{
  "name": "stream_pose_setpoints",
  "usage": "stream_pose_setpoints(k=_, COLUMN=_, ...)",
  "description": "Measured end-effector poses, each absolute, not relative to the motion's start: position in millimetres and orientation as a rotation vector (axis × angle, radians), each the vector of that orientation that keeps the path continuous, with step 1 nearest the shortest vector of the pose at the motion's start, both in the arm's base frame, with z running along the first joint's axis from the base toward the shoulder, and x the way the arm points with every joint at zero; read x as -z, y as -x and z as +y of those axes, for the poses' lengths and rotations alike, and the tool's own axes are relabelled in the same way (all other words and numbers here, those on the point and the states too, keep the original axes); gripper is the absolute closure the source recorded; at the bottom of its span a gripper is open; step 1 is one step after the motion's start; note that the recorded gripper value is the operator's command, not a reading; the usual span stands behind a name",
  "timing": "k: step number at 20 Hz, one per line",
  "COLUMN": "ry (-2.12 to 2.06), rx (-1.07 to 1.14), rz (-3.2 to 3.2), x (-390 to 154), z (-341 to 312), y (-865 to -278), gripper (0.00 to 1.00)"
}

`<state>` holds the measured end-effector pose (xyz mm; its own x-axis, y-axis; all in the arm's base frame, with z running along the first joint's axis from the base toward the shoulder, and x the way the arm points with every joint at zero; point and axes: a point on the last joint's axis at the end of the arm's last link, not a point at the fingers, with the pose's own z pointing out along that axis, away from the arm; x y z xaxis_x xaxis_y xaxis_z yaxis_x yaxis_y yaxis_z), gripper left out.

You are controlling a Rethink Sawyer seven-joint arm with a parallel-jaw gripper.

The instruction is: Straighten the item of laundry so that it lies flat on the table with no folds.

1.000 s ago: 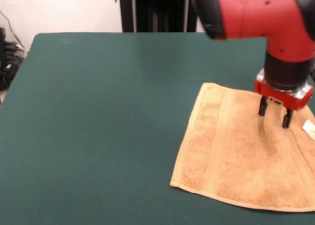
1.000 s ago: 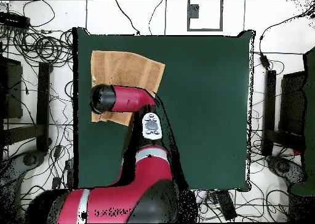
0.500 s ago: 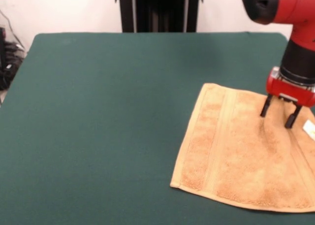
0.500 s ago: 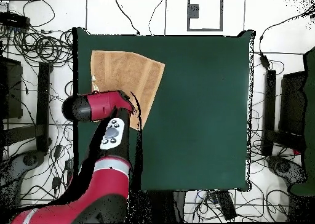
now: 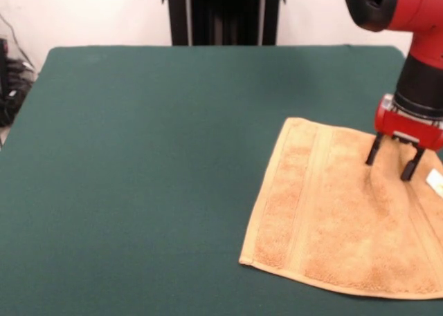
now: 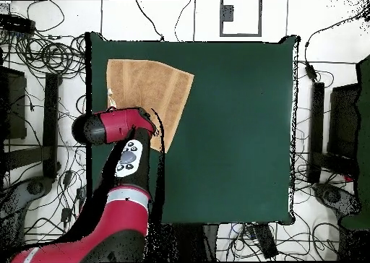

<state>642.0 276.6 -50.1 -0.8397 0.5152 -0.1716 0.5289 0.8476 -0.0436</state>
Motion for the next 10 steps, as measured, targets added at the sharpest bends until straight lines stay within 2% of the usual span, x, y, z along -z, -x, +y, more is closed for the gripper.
stream_pose_setpoints(k=10, ry=-0.832, rx=0.122, rz=2.874, x=50.1, z=274.7, y=-643.8, gripper=0.0)
